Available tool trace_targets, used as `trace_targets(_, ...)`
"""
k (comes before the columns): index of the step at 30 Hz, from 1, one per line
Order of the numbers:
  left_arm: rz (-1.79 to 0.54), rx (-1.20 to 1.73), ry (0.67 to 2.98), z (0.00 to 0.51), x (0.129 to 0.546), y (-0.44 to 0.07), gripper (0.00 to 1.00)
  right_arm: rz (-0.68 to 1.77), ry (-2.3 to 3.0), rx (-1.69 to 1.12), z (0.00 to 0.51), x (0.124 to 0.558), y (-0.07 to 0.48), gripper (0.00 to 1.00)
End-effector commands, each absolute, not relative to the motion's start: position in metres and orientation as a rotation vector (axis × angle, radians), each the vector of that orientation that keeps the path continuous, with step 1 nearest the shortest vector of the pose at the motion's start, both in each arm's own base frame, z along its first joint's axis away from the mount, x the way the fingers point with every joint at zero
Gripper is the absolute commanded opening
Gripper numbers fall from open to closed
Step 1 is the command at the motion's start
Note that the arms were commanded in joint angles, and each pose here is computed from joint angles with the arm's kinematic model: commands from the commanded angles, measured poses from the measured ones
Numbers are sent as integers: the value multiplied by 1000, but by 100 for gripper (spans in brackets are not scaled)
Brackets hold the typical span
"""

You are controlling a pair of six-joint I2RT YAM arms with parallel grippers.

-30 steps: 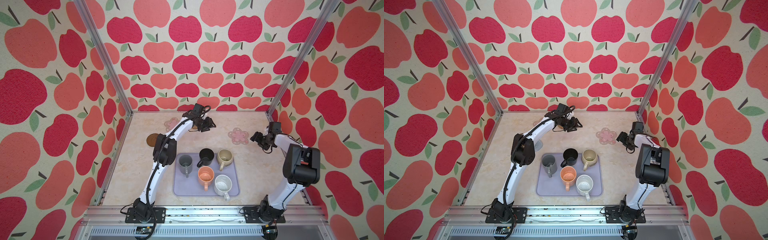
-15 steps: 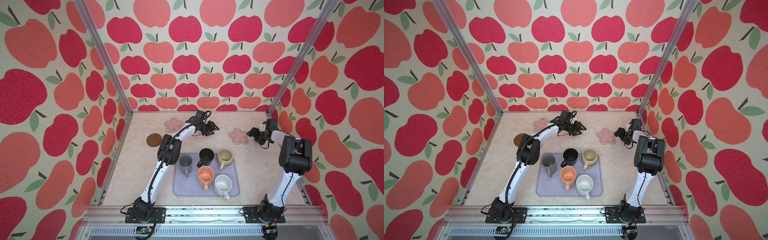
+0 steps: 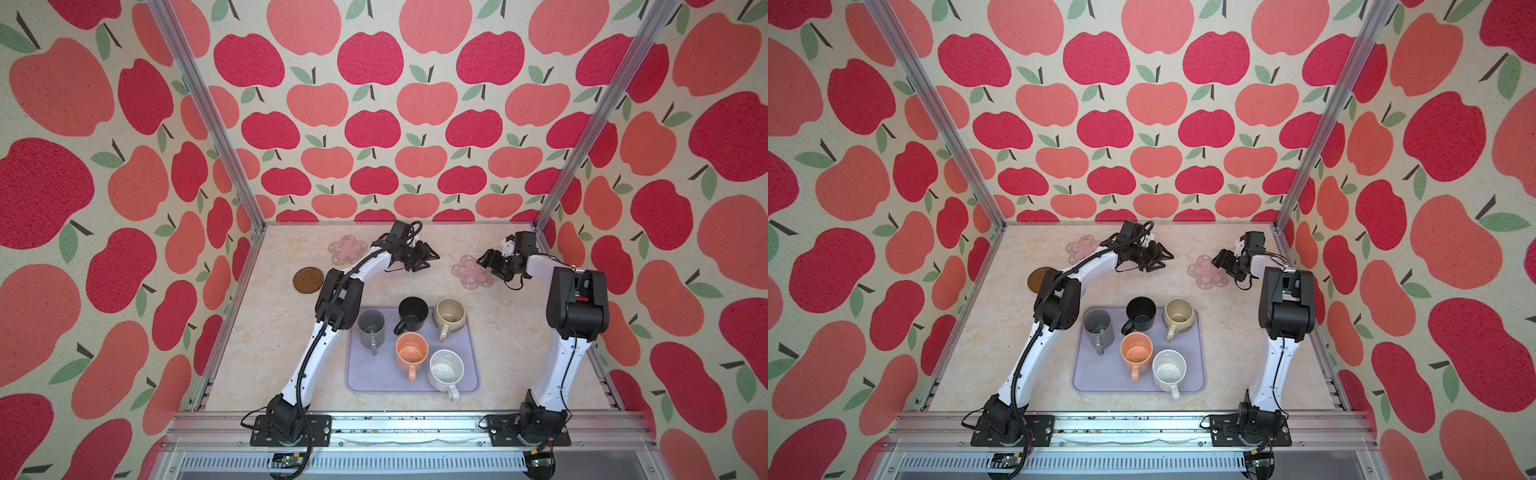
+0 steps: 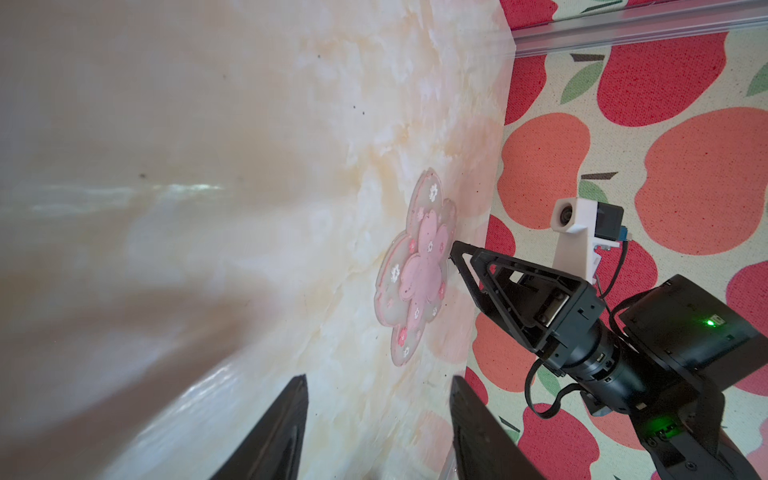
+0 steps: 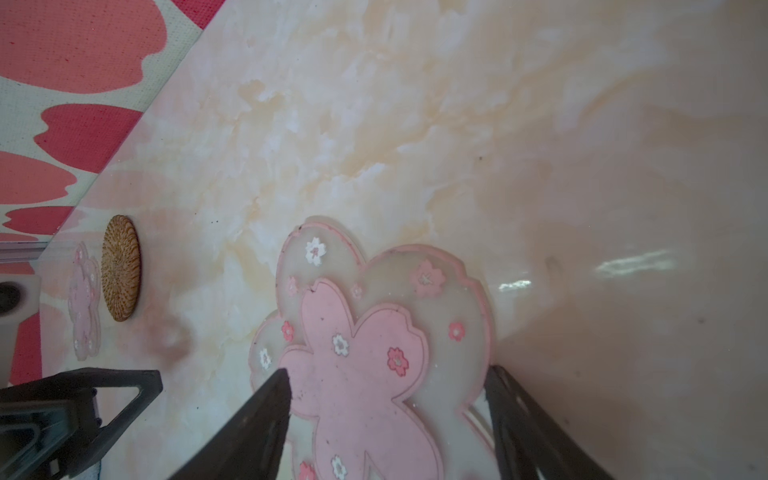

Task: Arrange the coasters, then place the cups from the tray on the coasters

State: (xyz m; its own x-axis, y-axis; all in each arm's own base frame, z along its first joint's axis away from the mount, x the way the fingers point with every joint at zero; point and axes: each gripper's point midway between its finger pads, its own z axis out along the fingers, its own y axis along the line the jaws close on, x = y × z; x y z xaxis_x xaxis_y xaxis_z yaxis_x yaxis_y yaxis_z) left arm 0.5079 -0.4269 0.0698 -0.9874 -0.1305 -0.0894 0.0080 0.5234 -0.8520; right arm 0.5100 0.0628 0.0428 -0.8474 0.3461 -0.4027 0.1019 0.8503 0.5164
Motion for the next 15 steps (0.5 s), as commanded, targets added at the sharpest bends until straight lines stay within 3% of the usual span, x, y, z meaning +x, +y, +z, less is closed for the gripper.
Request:
trace_targets(1, -1488, -127, 2640, 57, 505, -430, 57, 668, 2643, 319, 18, 491, 74, 76)
trace_targets(15, -1437, -188, 2767, 39, 484, -422, 56, 709, 2699, 338, 14, 458, 104, 74)
